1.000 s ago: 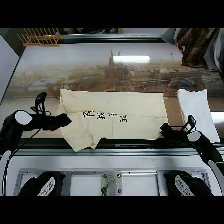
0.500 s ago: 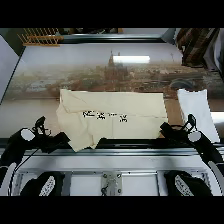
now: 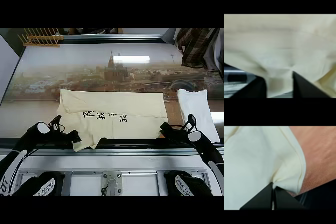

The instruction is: Fold the clothes and pants, and hang the long-sleeved shirts on hangers.

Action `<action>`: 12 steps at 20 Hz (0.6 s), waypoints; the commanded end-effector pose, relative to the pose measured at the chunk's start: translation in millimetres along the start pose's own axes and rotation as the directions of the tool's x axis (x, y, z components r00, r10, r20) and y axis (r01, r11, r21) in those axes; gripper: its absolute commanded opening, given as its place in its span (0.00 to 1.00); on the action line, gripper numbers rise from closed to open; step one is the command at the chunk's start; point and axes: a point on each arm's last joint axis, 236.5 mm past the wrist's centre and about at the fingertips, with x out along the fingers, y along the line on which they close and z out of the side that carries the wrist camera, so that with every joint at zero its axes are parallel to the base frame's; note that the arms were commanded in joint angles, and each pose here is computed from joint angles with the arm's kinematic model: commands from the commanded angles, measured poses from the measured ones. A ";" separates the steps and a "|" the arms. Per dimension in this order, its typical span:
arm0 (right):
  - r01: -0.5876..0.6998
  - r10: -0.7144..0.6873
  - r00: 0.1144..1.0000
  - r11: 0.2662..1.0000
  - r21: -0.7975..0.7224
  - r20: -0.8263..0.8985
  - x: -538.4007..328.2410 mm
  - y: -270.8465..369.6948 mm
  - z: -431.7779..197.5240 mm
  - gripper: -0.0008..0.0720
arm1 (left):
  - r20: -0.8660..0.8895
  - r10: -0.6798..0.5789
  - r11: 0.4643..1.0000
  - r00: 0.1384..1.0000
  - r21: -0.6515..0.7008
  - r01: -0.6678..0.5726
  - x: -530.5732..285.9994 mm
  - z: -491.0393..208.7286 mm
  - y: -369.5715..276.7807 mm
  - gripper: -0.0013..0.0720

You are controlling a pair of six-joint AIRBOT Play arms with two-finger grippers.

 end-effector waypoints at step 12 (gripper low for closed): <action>0.216 -0.267 0.954 0.929 -0.301 -0.138 -70.1 -12.4 19.5 0.02 | 0.111 0.016 0.981 0.994 0.192 -0.037 -100.3 8.0 -9.4 0.03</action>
